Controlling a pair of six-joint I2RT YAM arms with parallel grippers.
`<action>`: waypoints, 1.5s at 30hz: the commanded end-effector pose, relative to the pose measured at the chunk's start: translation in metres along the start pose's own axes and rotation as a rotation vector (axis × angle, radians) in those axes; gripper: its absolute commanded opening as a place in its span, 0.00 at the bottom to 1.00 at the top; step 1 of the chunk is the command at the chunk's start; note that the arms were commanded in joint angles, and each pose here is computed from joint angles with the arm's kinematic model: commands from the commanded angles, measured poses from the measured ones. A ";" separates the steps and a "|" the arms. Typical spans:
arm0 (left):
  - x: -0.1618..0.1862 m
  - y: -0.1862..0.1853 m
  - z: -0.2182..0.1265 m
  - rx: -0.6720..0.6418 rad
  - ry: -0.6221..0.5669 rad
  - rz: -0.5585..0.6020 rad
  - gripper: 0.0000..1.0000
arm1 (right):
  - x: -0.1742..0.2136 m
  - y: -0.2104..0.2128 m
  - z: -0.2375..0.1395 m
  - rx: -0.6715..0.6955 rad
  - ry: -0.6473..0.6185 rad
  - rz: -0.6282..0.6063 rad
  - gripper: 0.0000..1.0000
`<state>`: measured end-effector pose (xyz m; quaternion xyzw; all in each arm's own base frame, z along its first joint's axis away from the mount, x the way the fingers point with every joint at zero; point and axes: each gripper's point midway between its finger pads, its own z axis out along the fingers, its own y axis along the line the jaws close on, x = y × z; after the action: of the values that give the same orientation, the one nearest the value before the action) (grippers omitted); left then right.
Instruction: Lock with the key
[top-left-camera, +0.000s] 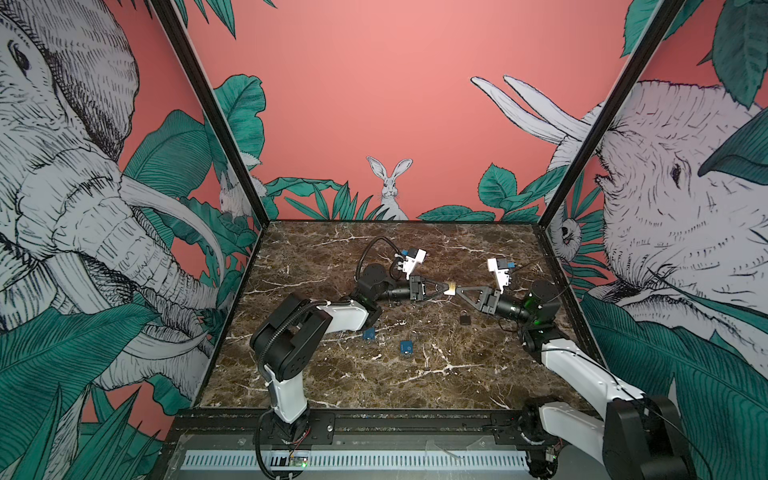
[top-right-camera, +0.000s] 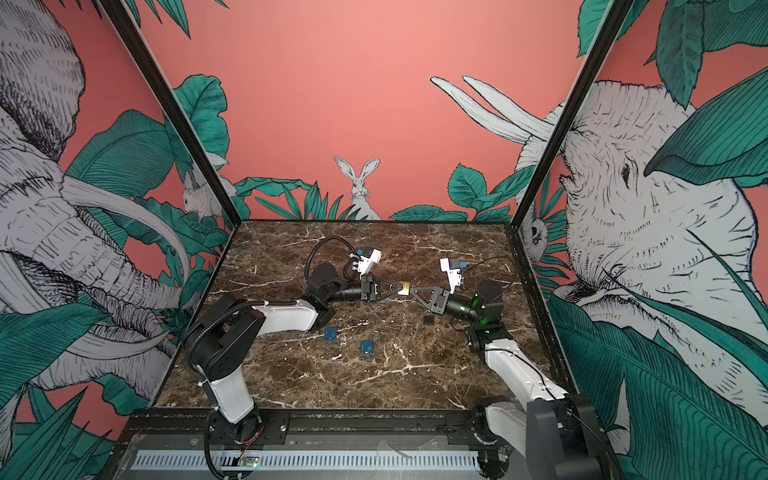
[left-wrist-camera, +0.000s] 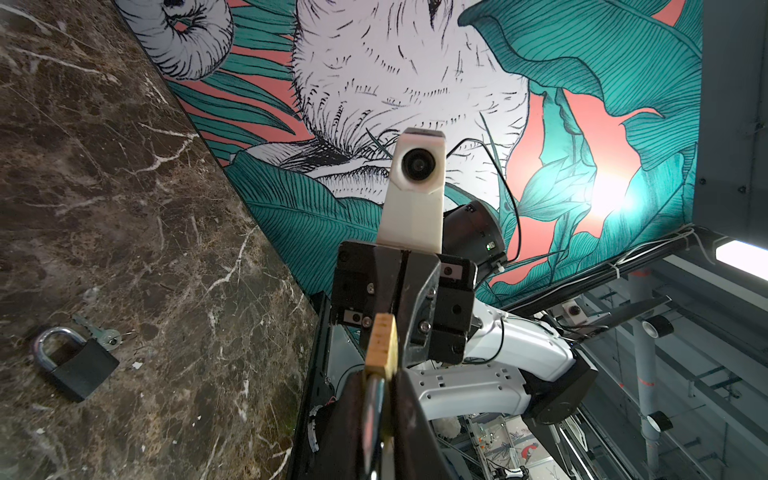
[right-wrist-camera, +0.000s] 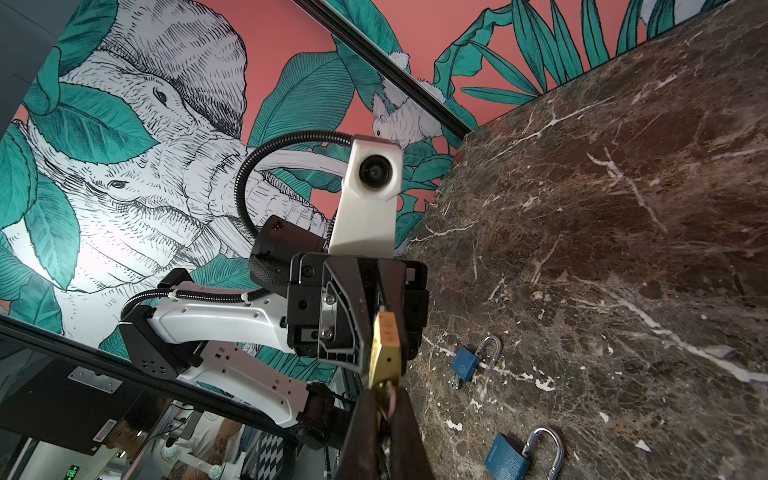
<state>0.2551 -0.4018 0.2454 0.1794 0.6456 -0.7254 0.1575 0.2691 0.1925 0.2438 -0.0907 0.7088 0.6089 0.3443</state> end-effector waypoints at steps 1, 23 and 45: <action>-0.005 -0.041 0.006 0.090 0.013 0.118 0.20 | -0.011 -0.002 0.003 0.019 -0.032 -0.030 0.00; -0.005 -0.045 0.006 0.106 0.012 0.116 0.23 | -0.006 -0.019 0.007 0.046 -0.024 0.002 0.00; 0.005 -0.044 0.002 0.069 0.063 0.153 0.00 | -0.011 -0.017 0.002 0.051 -0.030 0.014 0.30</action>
<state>0.2526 -0.4027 0.2397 0.1868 0.6537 -0.7173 0.1526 0.2804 0.1927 0.2305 -0.0766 0.7196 0.6034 0.3350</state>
